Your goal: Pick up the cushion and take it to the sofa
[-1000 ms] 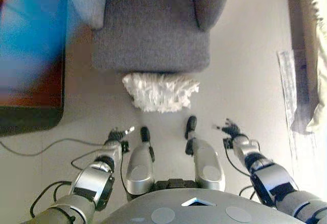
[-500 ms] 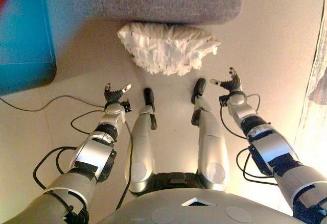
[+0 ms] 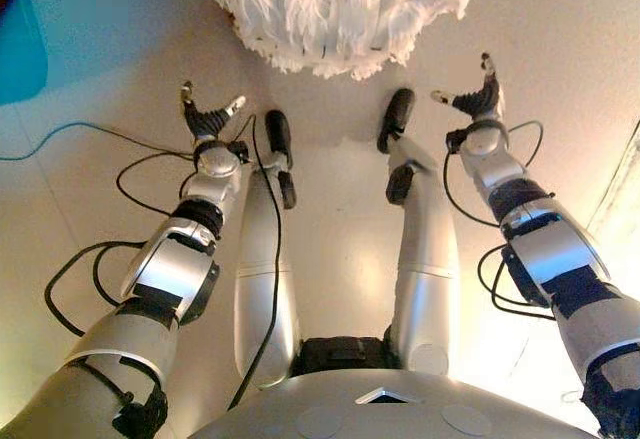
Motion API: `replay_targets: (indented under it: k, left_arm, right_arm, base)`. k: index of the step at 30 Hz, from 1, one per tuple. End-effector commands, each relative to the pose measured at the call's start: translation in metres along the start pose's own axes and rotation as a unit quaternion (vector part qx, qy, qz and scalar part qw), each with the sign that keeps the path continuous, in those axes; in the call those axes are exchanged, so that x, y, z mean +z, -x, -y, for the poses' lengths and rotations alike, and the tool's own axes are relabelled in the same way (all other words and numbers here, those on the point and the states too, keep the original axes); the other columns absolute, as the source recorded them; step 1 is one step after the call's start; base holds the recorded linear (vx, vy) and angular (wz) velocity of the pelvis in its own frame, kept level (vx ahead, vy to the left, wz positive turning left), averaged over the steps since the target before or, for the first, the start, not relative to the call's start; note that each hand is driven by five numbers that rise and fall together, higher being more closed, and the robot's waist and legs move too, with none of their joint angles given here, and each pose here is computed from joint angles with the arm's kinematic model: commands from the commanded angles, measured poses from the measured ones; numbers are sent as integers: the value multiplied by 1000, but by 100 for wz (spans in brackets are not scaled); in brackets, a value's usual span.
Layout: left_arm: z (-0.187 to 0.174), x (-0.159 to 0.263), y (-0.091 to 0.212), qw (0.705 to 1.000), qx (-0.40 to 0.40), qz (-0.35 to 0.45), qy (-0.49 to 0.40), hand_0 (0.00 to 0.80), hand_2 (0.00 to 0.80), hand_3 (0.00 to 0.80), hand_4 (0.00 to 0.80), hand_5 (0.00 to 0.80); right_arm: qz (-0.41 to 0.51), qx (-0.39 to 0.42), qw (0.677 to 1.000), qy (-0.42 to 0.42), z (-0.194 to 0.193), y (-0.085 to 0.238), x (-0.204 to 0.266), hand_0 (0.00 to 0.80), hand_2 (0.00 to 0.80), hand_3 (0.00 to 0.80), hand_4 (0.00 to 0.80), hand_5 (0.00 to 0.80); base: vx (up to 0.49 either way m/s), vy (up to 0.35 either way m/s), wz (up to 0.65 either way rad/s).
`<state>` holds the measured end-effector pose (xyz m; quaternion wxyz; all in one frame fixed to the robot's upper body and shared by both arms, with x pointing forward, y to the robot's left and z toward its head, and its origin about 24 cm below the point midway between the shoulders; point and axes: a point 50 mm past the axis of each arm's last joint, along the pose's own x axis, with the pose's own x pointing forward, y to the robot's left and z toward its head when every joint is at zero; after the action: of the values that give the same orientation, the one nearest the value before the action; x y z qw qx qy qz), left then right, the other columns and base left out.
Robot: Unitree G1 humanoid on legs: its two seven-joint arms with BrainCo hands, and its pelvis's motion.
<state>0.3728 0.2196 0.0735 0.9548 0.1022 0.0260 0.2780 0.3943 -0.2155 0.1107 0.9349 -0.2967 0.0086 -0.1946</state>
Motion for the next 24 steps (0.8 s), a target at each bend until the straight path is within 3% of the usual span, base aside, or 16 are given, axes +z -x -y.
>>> replay_targets:
  k: [1, 7, 11, 12, 13, 20, 21, 22, 24]
  left_arm:
    - [-9, 16, -5, 997, 31, 46, 46, 0, 0, 0, 0, 0]
    - [-10, 59, -17, 992, 23, 99, 68, 0, 0, 0, 0, 0]
    - [-49, 70, -33, 986, 27, 133, 96, 0, 0, 0, 0, 0]
    - [-51, 73, -33, 983, 26, 145, 105, 0, 0, 0, 0, 0]
    - [-48, 76, -32, 981, 20, 157, 116, 0, 0, 0, 0, 0]
    - [-53, 145, -32, 953, -12, 260, 153, 0, 0, 0, 0, 0]
    - [-53, 151, -32, 952, -22, 267, 150, 0, 0, 0, 0, 0]
    - [-54, 156, -33, 951, -31, 273, 145, 0, 0, 0, 0, 0]
    - [-53, 167, -33, 949, -49, 282, 134, 0, 0, 0, 0, 0]
  right_arm:
    - [59, -61, 996, 26, 25, -8, 14, 0, 0, 0, 0, 0]
    - [127, -86, 988, 12, 45, -20, 57, 0, 0, 0, 0, 0]
    - [177, -87, 980, 0, 61, -24, 74, 0, 0, 0, 0, 0]
    - [162, -78, 983, -35, 64, -26, 75, 0, 0, 0, 0, 0]
    - [203, -103, 974, 9, 58, -22, 84, 0, 0, 0, 0, 0]
    - [287, -75, 955, -6, 73, -17, 121, 0, 0, 0, 0, 0]
    - [240, -59, 969, -28, 75, -22, 114, 0, 0, 0, 0, 0]
    - [285, -45, 957, -35, 77, -18, 117, 0, 0, 0, 0, 0]
    - [271, -30, 961, -33, 78, -19, 113, 0, 0, 0, 0, 0]
  base:
    - [-3, 25, -5]
    - [-28, 15, -3]
    - [15, 28, -4]
    - [-47, 47, -7]
    - [7, 46, -4]
    - [14, 4, 2]
    - [30, -1, 4]
    - [0, 0, 0]
    - [22, 1, -7]
